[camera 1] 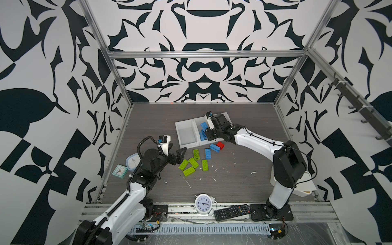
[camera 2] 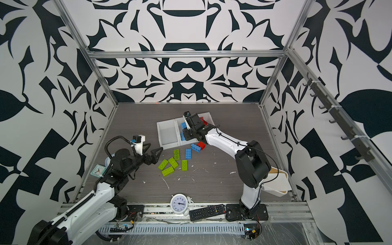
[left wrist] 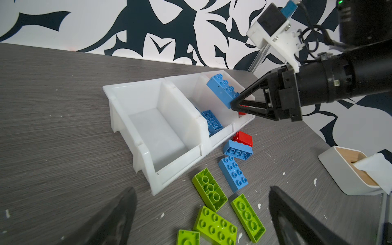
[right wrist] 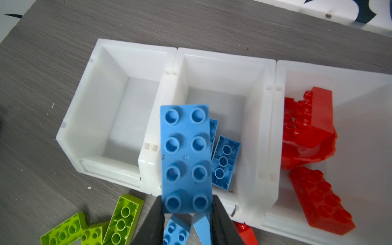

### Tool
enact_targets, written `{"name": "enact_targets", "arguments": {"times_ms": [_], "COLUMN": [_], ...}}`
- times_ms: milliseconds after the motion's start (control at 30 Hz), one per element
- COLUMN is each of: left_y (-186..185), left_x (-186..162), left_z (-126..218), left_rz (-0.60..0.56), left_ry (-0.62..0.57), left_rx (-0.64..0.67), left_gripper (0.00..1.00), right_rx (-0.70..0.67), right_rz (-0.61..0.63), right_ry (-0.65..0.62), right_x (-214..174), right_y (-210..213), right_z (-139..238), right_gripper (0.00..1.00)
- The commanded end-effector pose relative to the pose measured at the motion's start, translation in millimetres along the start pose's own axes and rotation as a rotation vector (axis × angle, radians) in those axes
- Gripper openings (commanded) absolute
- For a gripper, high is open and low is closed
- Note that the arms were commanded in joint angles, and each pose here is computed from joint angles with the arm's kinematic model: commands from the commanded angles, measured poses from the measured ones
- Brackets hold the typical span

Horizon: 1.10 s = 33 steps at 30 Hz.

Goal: Sort the legos into containers by color
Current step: 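Lift the blue brick into the middle compartment and open the right gripper, then withdraw the right gripper and move it over the small red 2x2 brick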

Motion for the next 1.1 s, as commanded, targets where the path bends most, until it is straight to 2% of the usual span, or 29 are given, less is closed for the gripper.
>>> {"name": "enact_targets", "arguments": {"times_ms": [0,333,467,600,667,900,1067], "left_y": [-3,-3,-3,-3,-3,-3,-3], "left_x": [4,5,5,5,4,4,5], "left_z": [1,2,2,1,0,0,1], "left_rz": [-0.003,0.0,0.0,0.001,0.002,0.002,0.002], "left_ry": [-0.015,-0.019,-0.018,-0.016,-0.013,-0.013,-0.017], "left_rx": [-0.005,-0.007,-0.006,-0.007,-0.007,-0.009,-0.01], "left_gripper": [1.0,1.0,1.0,1.0,1.0,1.0,1.0], "right_rx": [-0.002,-0.042,-0.047,-0.043,-0.043,-0.008,-0.015], "right_rz": [0.003,-0.032,-0.036,-0.034,-0.029,-0.016,-0.01], "right_ry": [-0.085,-0.047,-0.037,-0.024,-0.021,-0.035,-0.059], "right_x": [25,21,20,20,20,14,-7], "right_y": [-3,-8,-9,-9,-9,-6,-6], "right_z": [9,-15,-21,-22,-20,17,58], "right_gripper": [0.26,0.28,0.36,0.53,0.58,0.6,0.54]}}
Point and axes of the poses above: each gripper's point midway between its finger pads, its own z axis back along the fingers, its own y axis along the line the jaws close on, x = y × z, the point moved 9 cm from there along z, back along the fingers, and after that the axes turned 13 degrees about z, right-handed, at the moved point
